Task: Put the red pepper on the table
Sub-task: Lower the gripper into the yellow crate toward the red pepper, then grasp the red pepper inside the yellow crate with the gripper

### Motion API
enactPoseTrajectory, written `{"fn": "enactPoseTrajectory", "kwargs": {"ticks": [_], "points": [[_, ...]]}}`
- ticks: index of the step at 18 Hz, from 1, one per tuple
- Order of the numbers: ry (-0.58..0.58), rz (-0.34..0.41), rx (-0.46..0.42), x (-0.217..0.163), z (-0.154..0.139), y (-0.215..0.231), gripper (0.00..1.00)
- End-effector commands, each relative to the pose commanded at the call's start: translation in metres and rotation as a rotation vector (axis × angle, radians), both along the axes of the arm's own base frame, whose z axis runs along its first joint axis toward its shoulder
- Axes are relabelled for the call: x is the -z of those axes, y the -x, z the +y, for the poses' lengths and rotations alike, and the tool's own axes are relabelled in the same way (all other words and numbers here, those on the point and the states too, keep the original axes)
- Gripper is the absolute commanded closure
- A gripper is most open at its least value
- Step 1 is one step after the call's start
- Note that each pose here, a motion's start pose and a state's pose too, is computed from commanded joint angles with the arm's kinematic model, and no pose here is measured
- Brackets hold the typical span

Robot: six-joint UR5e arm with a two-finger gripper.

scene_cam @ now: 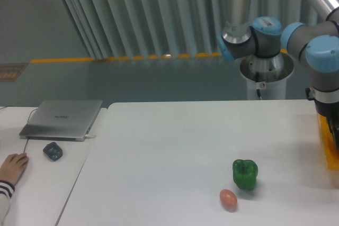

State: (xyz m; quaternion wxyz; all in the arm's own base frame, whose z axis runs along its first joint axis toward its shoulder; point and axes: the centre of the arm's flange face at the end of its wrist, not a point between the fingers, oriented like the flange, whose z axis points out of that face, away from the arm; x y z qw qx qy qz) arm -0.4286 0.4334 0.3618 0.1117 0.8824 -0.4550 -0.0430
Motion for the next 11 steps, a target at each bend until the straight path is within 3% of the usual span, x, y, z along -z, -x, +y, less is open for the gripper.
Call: {"fn": "enactPoseTrajectory", "kwargs": {"ticks": [2, 5, 8, 11], "points": [[0.015, -0.021, 0.019, 0.014, 0.003, 0.003, 0.00], [0.038, -0.042, 0.117, 0.020, 0.003, 0.008, 0.00], [0.072, -0.085, 0.276, 0.025, -0.011, 0.017, 0.00], [0.081, -0.104, 0.327, 0.026, -0.024, 0.028, 0.00]]}}
